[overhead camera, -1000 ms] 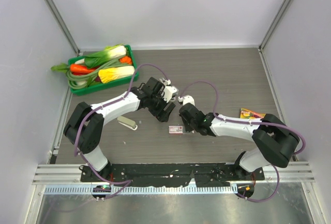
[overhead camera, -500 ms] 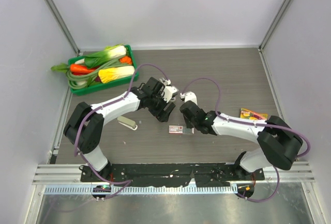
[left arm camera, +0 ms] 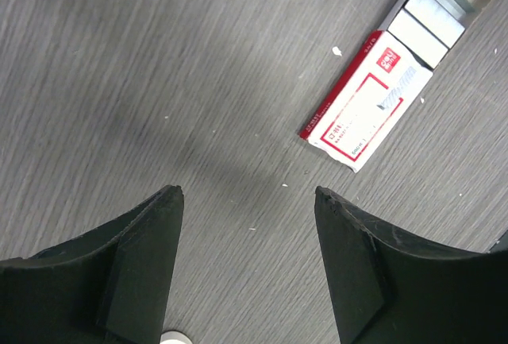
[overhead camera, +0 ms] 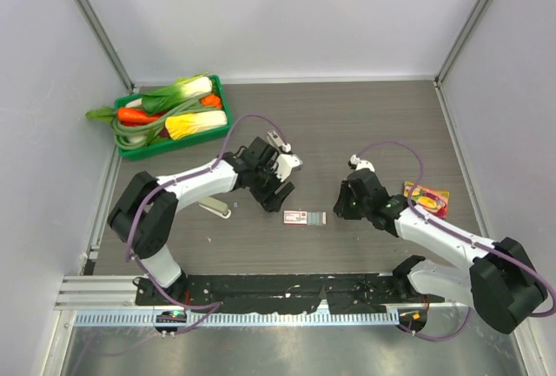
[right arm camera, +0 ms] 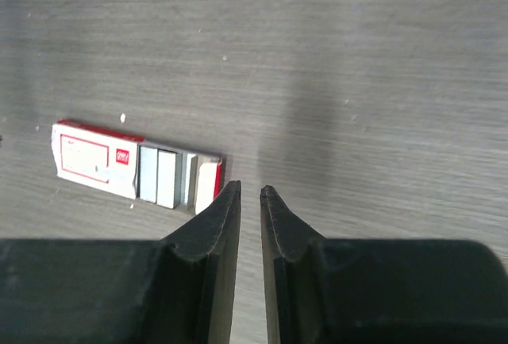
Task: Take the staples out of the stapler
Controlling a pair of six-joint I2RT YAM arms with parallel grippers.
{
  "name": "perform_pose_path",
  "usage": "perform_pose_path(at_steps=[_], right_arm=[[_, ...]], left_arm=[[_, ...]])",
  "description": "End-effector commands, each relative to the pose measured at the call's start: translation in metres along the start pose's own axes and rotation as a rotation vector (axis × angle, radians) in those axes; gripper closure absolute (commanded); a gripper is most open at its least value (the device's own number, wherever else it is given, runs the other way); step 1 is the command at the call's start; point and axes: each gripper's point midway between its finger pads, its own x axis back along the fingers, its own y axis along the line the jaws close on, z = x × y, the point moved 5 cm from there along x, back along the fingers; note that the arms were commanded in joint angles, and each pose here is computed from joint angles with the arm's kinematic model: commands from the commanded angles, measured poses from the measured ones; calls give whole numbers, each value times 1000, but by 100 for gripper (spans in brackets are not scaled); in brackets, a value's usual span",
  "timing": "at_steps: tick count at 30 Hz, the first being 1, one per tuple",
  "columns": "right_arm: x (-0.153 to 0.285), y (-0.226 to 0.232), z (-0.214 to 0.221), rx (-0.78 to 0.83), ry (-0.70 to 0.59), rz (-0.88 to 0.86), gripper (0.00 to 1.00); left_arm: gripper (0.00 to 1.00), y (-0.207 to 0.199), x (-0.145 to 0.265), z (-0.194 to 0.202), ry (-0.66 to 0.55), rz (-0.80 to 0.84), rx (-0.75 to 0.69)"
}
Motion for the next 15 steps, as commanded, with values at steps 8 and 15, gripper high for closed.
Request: perform_pose_path(at_steps=[8,15], right_arm=[[-13,14,7,-207,96,-284,78],[-19,12,16,-236,119,-311,80]], left_arm=[[30,-5,-22,1,0,-37,-136],[30,-6,-27,2,12,-47,-147]])
